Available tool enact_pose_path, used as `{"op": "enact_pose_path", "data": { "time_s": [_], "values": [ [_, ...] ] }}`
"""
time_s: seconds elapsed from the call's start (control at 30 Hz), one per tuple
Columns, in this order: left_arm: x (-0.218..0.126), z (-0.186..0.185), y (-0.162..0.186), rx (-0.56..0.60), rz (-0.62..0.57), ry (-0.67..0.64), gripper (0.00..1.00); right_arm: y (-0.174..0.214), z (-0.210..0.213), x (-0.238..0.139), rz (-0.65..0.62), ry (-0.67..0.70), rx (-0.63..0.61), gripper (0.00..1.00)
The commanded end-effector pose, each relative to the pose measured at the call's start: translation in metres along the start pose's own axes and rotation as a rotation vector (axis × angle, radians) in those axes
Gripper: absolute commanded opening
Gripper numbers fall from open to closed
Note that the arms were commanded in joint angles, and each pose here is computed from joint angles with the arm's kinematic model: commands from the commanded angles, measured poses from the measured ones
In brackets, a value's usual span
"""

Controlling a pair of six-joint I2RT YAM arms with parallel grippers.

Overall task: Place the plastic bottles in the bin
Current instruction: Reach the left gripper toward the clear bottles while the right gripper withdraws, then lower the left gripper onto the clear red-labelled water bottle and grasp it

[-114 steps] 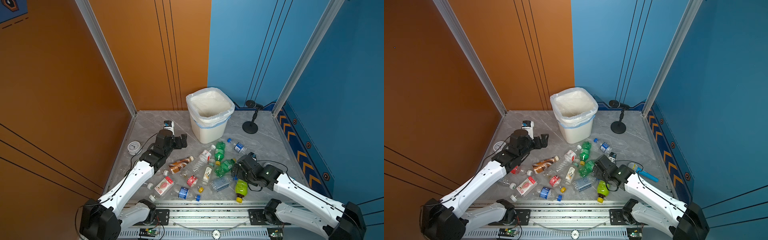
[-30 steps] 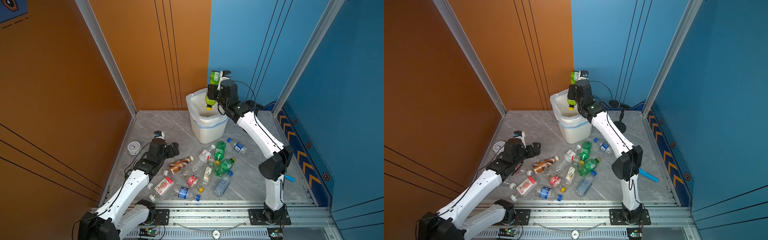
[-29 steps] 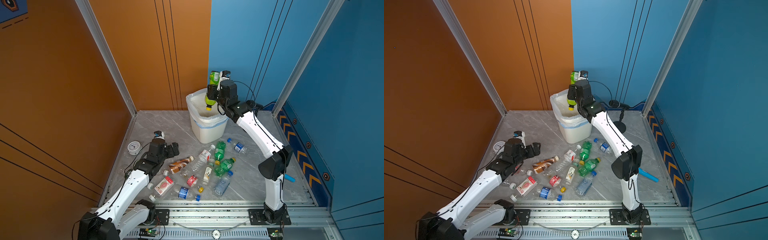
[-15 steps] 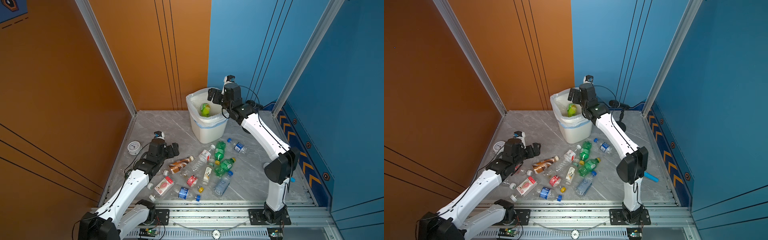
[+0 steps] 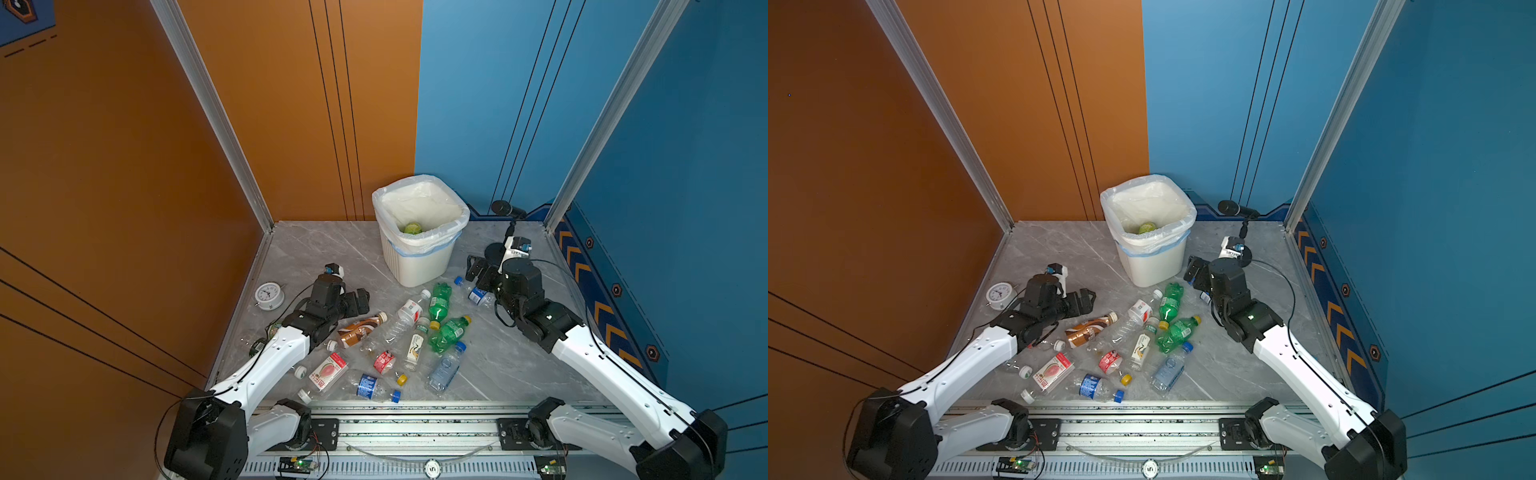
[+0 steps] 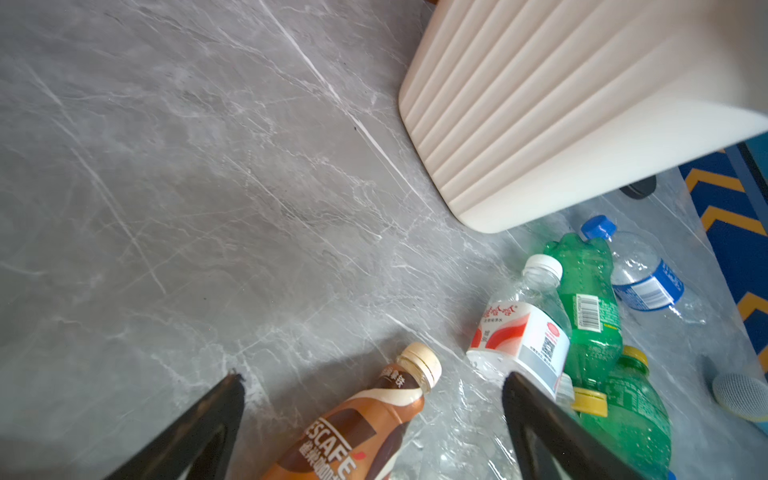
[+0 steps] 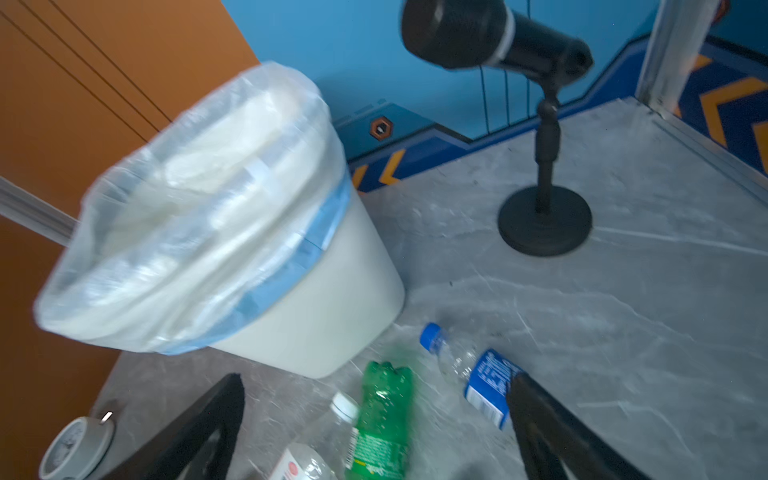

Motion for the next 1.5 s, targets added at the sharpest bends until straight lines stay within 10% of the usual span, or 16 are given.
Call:
{"op": "enact_pose_path", "data": {
  "time_s": [0.0, 0.67, 1.47],
  "values": [
    [-0.001, -0.02, -0.001, 0.051, 0.026, 0.059, 0.99, -0.004, -0.013, -0.007, -0.034, 0.059, 0.062, 1.0],
    [0.021, -0.101, 0.075, 0.495, 0.316, 0.076, 0.95, -0.003, -0.015, -0.002, -0.022, 0.063, 0.085, 1.0],
    [0.077, -0.103, 0.088, 0.543, 0.441, -0.036, 0.88, -0.003, -0.029, -0.009, -0.036, 0.079, 0.115, 1.0]
  ]
}}
Point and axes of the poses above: each gripper's point midway between its finger pads, its own x axis out along the fingers, its own z axis along the line the jaws close on, y = z × x, the point moved 7 cm from there along -x, back along the fingers, and after that the axes turned 1 degree about -x, right-handed, at the moved point
